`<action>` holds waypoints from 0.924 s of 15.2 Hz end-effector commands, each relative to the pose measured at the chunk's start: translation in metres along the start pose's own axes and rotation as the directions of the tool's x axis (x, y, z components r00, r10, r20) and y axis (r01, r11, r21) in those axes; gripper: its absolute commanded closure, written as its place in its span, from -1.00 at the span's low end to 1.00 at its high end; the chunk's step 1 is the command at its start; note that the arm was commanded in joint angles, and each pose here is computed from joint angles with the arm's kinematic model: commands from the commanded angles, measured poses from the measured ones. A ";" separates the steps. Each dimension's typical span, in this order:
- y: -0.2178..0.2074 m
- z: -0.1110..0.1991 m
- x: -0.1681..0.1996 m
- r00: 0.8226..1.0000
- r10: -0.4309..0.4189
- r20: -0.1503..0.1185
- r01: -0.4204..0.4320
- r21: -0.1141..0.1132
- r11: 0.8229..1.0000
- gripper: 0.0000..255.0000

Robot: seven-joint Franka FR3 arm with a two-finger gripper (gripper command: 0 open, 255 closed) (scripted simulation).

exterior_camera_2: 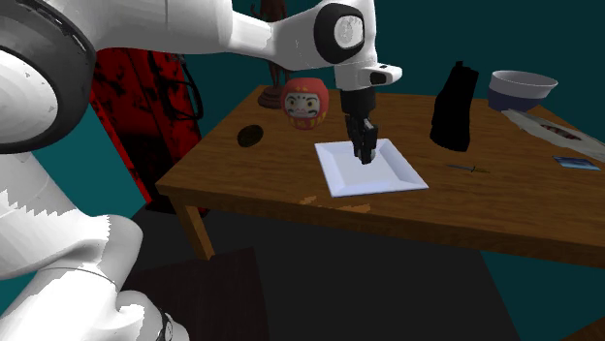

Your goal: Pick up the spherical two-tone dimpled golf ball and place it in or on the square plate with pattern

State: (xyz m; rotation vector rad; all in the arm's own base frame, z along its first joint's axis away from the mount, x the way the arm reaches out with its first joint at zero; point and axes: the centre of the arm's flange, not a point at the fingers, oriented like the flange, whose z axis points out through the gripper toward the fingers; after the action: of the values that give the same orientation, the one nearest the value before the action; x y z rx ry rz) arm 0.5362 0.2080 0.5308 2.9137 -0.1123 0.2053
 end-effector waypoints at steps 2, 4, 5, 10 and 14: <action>0.000 0.002 0.000 1.000 0.000 0.000 0.000 0.000 1.000 1.00; 0.000 0.002 0.000 1.000 0.000 0.000 0.000 0.000 1.000 1.00; 0.000 0.002 0.000 1.000 0.000 0.000 0.000 0.000 1.000 1.00; 0.000 0.002 0.000 1.000 0.000 0.000 0.000 0.000 1.000 -1.00; 0.000 -0.025 0.000 1.000 0.000 0.000 0.000 0.000 1.000 -1.00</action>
State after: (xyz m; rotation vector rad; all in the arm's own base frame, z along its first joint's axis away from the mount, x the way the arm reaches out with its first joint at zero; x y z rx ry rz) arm 0.5341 0.2111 0.5442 2.9141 -0.1120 0.2072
